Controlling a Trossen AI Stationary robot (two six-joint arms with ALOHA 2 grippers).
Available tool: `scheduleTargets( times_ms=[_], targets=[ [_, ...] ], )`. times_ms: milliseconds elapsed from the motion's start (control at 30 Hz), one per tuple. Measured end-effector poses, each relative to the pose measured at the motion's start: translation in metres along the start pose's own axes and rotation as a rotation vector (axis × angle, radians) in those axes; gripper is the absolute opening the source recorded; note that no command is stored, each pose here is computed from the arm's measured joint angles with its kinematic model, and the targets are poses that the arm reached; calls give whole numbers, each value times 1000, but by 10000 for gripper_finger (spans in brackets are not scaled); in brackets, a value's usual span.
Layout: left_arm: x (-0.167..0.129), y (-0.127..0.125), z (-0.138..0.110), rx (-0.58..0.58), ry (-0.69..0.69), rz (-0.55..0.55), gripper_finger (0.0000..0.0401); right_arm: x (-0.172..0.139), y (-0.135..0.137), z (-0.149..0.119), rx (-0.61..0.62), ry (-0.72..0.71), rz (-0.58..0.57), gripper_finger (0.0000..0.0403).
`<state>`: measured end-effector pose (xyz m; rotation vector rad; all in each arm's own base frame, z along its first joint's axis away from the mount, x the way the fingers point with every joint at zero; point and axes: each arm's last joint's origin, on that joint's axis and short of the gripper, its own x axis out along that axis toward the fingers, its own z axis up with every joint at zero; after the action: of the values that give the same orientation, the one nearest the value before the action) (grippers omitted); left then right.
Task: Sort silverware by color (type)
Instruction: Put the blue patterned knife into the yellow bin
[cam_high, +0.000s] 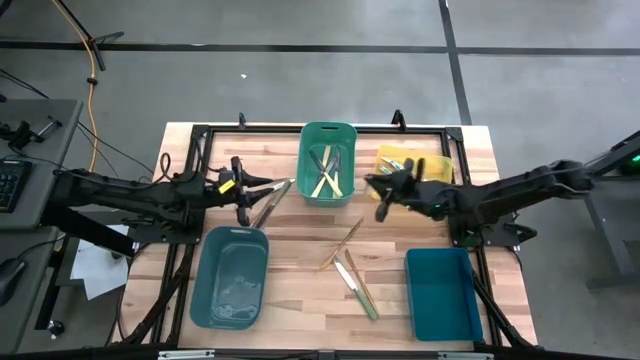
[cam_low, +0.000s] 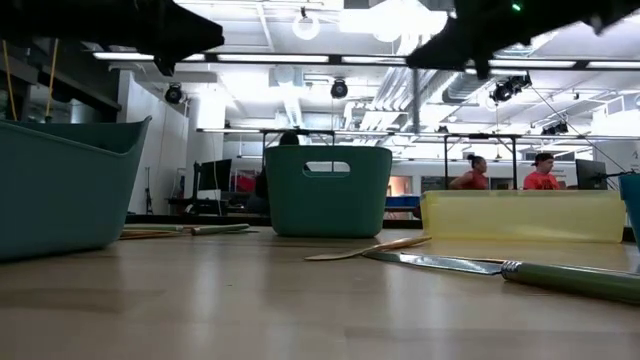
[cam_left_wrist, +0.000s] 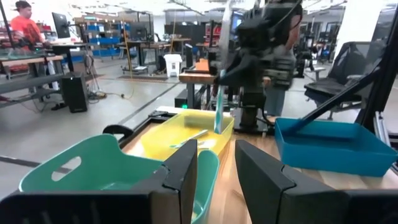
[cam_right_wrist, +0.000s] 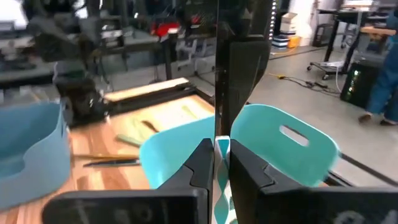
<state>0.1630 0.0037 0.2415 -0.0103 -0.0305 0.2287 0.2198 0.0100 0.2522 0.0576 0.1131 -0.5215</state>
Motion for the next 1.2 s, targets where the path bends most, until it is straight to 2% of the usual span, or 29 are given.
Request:
scheduleTargets(
  times_ms=[200, 567, 733, 867, 1033, 1200],
  targets=[
    [1, 0, 0, 9, 0, 0, 103, -20, -22, -15, 63, -41, -27, 22],
    [5, -1, -5, 9, 32, 1, 103, -21, -23, -14, 43, -52, -55, 22],
    [6, -1, -7, 11, 43, 1, 104, -21, -24, -13, 76, -56, -58, 22],
    [6, -1, -7, 11, 42, 1, 104, -20, -24, -4, 71, -55, -155, 22],
    [6, -1, -7, 12, 46, 1, 104, -16, -38, 28, 40, 75, -311, 22],
    [6, -1, -7, 12, 48, 1, 104, -16, -67, 46, 61, 407, -433, 22]
  ],
)
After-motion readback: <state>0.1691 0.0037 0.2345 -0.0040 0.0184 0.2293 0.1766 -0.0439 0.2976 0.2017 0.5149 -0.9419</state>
